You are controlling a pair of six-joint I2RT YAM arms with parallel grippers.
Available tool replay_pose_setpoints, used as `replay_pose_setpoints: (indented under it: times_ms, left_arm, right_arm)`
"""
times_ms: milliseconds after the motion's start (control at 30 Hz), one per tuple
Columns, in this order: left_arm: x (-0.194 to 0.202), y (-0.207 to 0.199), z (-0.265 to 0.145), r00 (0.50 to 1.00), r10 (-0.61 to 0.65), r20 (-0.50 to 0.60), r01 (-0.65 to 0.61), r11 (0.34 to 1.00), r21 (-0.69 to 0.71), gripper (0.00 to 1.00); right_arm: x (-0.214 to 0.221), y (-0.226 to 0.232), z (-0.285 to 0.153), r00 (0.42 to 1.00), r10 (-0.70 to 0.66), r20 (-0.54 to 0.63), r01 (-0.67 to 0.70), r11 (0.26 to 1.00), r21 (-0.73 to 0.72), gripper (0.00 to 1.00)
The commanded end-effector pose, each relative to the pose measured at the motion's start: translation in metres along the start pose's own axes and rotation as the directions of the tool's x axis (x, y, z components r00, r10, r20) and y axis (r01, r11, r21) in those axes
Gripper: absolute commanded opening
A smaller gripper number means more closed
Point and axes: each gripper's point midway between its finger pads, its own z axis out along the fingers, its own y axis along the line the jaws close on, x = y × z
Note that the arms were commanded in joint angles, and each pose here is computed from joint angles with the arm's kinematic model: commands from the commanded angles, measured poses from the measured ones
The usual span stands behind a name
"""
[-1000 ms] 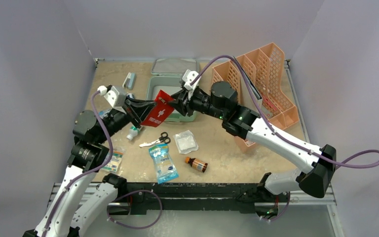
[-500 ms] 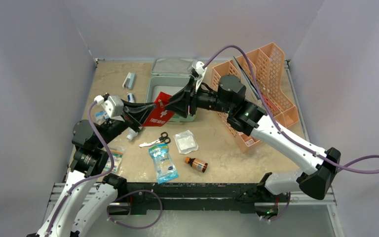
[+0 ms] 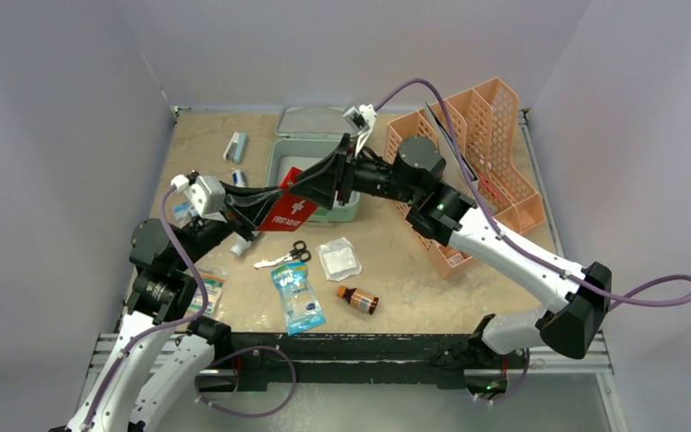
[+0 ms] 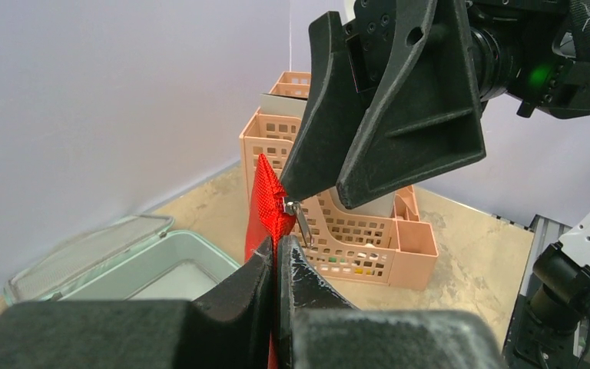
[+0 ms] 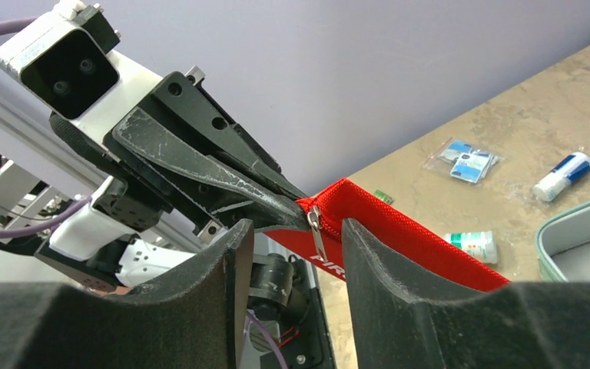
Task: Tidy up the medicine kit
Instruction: Zip the medicine pouch.
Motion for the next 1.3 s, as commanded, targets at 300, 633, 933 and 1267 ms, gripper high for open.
replay_pose_setpoints:
  times_ms: [300,633,933,1267]
  left_arm:
    - [-0.036,0.007,0.002,0.994,0.062,0.089,-0.058,0.997,-0.048,0.00]
    - [-0.041,0.009,-0.004,0.991,0.085,0.108,-0.076,0.994,-0.084,0.00]
    - [-0.040,0.004,-0.003,0.992,0.047,0.120,-0.040,0.998,-0.055,0.00]
    - [-0.037,0.002,-0.001,0.992,0.027,0.120,-0.023,0.999,-0.036,0.00]
  right_arm:
    - [0.002,-0.005,0.003,0.997,0.080,0.014,-0.081,0.996,0.023,0.52]
    - [0.010,-0.003,0.004,0.988,0.155,0.004,-0.155,0.988,-0.003,0.51]
    - [0.001,0.013,0.012,0.980,0.196,0.019,-0.193,0.976,-0.102,0.50]
    - [-0.002,0.016,0.019,0.977,0.214,0.020,-0.210,0.969,-0.127,0.49]
